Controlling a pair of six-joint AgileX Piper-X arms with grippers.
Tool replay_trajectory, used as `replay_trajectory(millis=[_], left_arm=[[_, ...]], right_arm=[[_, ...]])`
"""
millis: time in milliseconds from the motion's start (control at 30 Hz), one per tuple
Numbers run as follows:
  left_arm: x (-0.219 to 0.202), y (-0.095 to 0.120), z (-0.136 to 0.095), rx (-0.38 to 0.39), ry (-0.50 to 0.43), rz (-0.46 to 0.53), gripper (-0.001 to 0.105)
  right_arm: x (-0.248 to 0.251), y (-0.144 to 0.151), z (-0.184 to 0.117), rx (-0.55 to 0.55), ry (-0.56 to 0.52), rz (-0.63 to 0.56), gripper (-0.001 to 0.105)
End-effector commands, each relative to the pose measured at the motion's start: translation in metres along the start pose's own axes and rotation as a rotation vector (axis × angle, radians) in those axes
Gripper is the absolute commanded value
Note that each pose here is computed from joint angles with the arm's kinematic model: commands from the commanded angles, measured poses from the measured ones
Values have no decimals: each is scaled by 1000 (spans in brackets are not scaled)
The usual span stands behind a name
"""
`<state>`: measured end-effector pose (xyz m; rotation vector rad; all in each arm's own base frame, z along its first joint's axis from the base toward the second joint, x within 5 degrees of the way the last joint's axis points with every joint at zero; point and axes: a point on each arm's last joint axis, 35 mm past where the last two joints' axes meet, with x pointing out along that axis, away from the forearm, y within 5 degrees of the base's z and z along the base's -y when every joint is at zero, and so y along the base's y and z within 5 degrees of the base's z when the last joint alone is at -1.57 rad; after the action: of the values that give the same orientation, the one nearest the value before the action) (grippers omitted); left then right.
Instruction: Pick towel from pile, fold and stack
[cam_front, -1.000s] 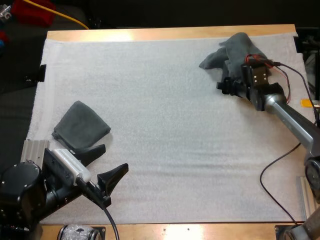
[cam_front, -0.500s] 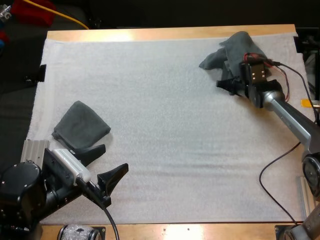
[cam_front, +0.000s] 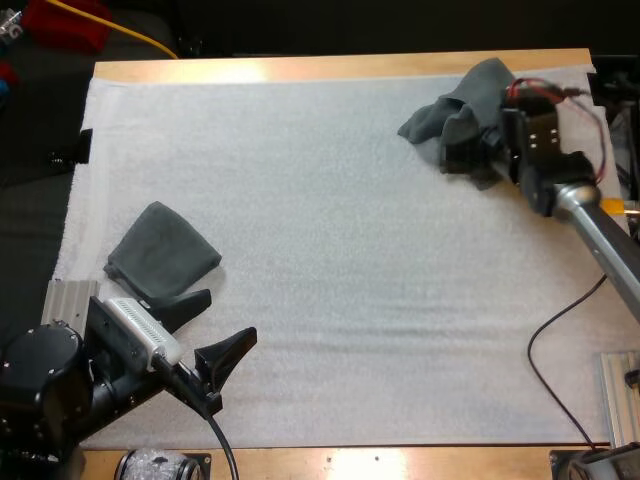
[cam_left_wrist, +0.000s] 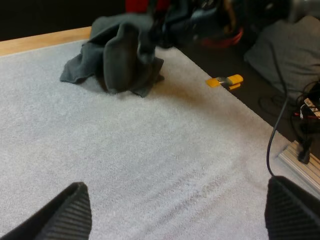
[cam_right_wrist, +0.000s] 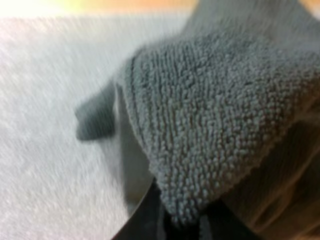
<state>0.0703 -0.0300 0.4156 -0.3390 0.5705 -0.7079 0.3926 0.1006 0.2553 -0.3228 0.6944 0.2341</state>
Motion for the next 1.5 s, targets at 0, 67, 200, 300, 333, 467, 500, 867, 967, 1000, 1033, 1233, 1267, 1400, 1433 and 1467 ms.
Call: replay_trajectory(millis=[0, 67, 200, 300, 333, 467, 500, 867, 967, 1000, 1033, 1233, 1267, 1400, 1433, 1467], left_arm=[[-1, -2, 2, 0, -7, -13, 70], [-1, -2, 2, 0, -7, -13, 70], [-1, -3, 2, 0, -3, -32, 70], [-1, -3, 1, 0, 2, -54, 70], [-1, -3, 1, 0, 3, -56, 70], [-1, -3, 1, 0, 3, -56, 70], [-1, -3, 1, 0, 3, -56, 70], [-1, -3, 1, 0, 3, -56, 70], [-1, -3, 1, 0, 3, -56, 70], [-1, -3, 1, 0, 3, -56, 70], [-1, -3, 1, 0, 3, -56, 70], [-1, -3, 0, -7, 11, -54, 70], [-1, -3, 0, -7, 11, -54, 70], [-1, -3, 0, -7, 11, -54, 70], [-1, -3, 0, -7, 11, -54, 70], [-1, -3, 0, -7, 11, -54, 70]], right_arm=[[-21, -4, 13, -42, -54, -13, 1], [-36, -7, 23, -63, -97, -24, 1], [-74, -17, 51, -89, -202, -54, 1], [-100, -23, 71, -87, -262, -70, 1], [-103, -24, 73, -86, -270, -72, 1], [-132, -29, 91, -87, -320, -54, 1], [-139, -30, 95, -89, -325, -46, 1], [-181, 1, 86, -155, -227, 104, 1], [-186, 15, 82, -185, -196, 147, 1], [-187, 20, 81, -197, -186, 163, 1], [-188, 25, 80, -207, -176, 177, 1], [-196, 57, 73, -283, -121, 254, 1], [-197, 63, 72, -297, -116, 270, 1], [-205, 84, 70, -334, -114, 326, 1], [-206, 87, 69, -335, -114, 333, 1], [-208, 93, 68, -340, -111, 349, 1]])
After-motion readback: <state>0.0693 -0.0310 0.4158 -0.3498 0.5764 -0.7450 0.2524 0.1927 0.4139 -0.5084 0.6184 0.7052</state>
